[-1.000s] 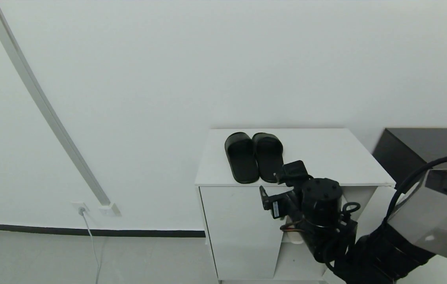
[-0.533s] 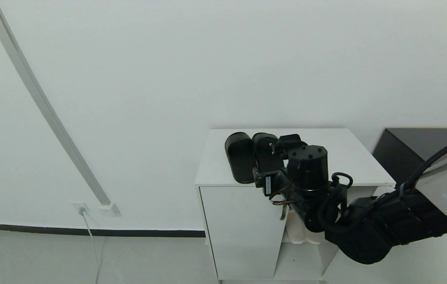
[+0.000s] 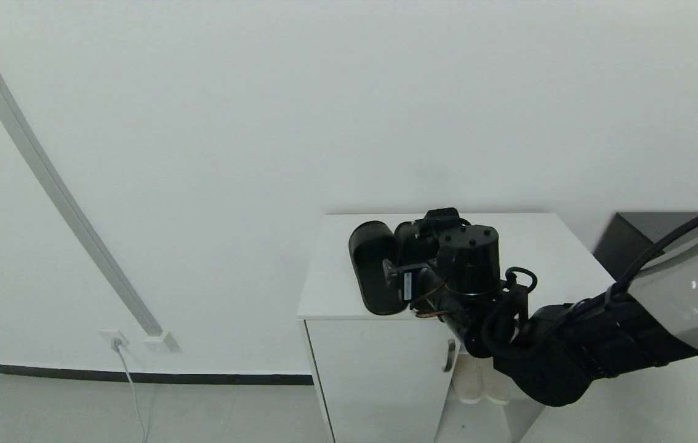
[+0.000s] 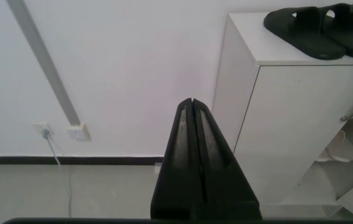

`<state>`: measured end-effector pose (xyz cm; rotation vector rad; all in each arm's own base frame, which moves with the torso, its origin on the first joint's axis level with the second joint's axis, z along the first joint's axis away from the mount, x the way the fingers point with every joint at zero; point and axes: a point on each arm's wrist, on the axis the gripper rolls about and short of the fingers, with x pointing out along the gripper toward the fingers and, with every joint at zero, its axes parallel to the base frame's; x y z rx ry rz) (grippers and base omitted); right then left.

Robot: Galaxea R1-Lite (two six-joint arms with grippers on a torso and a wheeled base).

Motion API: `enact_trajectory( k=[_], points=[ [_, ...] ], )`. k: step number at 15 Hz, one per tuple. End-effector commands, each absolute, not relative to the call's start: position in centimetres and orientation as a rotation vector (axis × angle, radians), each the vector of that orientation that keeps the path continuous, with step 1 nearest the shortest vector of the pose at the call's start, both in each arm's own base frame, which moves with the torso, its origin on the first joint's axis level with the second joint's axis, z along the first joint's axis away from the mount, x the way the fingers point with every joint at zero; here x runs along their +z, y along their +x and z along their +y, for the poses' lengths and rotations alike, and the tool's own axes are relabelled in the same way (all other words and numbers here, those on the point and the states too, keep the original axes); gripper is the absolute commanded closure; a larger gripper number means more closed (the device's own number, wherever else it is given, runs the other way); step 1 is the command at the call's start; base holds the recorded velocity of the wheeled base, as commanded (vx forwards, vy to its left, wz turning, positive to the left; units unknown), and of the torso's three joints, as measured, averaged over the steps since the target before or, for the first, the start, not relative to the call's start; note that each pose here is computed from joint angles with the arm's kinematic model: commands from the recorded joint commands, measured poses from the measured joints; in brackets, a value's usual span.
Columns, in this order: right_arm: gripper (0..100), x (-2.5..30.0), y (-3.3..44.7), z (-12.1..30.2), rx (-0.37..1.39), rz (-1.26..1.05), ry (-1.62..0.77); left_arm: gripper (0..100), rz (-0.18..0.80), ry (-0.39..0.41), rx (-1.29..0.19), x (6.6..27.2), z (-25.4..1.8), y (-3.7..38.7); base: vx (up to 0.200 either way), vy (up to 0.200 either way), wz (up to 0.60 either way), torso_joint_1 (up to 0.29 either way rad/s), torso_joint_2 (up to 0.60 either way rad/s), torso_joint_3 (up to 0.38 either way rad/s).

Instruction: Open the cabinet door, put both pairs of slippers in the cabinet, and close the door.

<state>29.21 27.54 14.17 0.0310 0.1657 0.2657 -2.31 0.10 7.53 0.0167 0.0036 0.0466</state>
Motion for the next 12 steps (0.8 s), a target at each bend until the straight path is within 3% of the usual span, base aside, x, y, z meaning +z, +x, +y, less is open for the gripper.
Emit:
enact_trajectory(
  k=[1, 6, 12],
  points=[
    [0, 12.0, 29.8, 28.1, 0.263, 0.205, 0.012, 100, 0.006, 0.015, 0.048, 7.5, 0.1, -2.3, 0.000, 0.000, 0.00, 0.000, 0.00, 0.000],
    [0, 8.9, 32.6, 29.6, 0.284, 0.219, 0.018, 100, 0.006, 0.011, 0.049, 7.5, 0.1, -2.3, 0.000, 0.000, 0.00, 0.000, 0.00, 0.000],
    [0, 8.9, 36.0, 29.6, 0.240, 0.202, 0.032, 100, 0.005, 0.011, 0.049, 7.5, 0.1, -2.3, 0.000, 0.000, 0.00, 0.000, 0.00, 0.000]
  ],
)
